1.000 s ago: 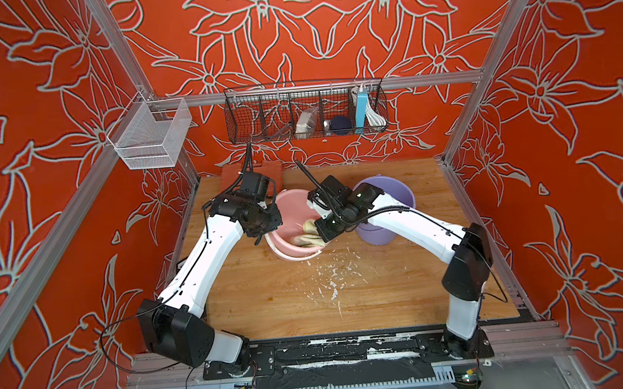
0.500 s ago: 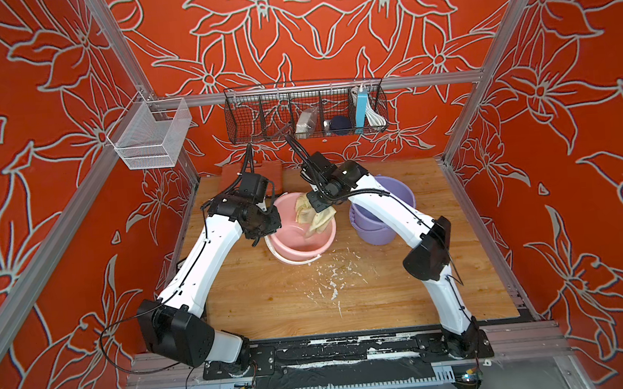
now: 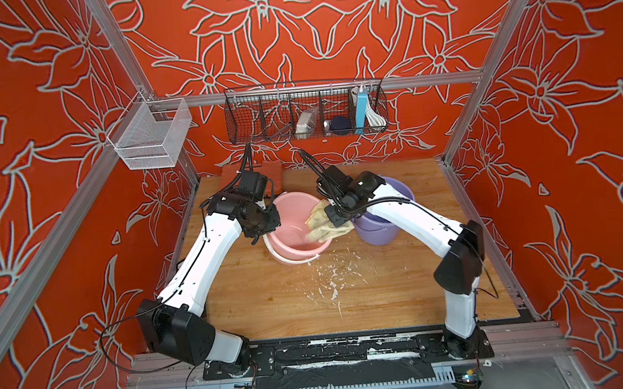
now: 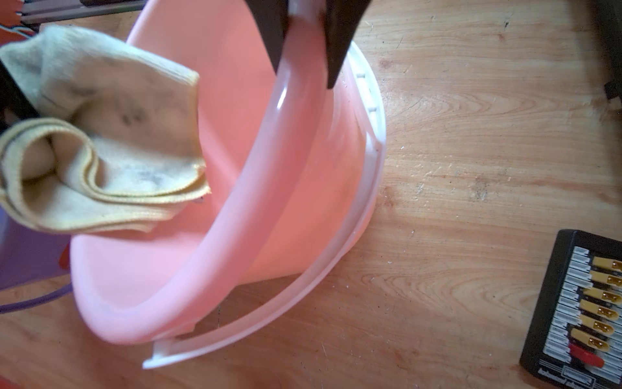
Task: Wipe the inside of the bucket with a cloth
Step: Wipe the dirt from the inside of the bucket, then place the cleaning item at the center of the board.
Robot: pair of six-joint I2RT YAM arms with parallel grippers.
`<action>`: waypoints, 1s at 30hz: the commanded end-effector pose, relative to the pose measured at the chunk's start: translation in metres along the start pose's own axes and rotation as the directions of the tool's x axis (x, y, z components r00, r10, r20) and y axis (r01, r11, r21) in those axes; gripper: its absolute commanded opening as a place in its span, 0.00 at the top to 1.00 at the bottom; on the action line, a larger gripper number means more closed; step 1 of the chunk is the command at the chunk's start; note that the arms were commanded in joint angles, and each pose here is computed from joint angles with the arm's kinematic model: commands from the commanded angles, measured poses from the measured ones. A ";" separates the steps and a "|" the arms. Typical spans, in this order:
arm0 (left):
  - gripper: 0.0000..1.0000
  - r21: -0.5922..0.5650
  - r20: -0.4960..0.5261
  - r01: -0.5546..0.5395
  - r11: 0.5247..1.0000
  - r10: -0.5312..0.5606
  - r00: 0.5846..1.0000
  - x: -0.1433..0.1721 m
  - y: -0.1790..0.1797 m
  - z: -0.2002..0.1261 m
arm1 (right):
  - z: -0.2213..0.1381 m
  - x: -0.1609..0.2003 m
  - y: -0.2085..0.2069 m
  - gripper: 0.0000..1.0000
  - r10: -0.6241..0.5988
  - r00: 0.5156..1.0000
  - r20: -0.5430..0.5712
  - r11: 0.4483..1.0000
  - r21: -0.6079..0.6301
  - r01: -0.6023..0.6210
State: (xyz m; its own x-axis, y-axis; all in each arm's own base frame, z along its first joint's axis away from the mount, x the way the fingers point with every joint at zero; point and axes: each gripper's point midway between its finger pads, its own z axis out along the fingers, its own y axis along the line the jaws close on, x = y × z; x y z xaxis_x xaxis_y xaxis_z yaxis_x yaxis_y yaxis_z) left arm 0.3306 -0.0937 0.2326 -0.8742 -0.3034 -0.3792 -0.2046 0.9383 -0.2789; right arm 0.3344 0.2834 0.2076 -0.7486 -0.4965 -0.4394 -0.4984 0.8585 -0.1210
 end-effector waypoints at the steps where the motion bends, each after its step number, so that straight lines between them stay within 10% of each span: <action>1: 1.00 0.040 0.065 0.043 0.998 -0.045 0.997 -0.022 -0.008 -0.007 | -0.015 0.024 -0.006 1.00 0.052 0.999 0.010 0.998 -0.023 -0.052; 14: 1.00 0.150 0.041 0.120 0.981 -0.127 0.991 -0.023 -0.026 -0.005 | -0.093 0.110 -0.064 1.00 0.197 0.971 0.139 0.980 0.004 -0.199; 23: 1.00 0.200 -0.008 0.182 0.963 -0.184 0.983 -0.017 -0.034 0.016 | -0.169 0.139 -0.145 1.00 0.385 0.814 0.436 0.882 0.088 -0.464; 30: 1.00 0.220 -0.018 0.207 0.953 -0.208 0.978 -0.015 -0.035 0.022 | -0.167 0.160 -0.180 1.00 0.474 0.754 0.455 0.802 0.132 -0.583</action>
State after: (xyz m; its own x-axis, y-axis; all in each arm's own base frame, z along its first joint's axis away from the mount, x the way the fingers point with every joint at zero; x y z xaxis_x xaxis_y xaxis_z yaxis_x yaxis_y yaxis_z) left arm 0.3519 -0.1192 0.2168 -0.8372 -0.4654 -0.2872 -0.2962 0.8273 -0.4773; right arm 0.2226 0.0357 0.3260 -0.5666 0.0598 -0.8218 0.0400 0.9982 0.0450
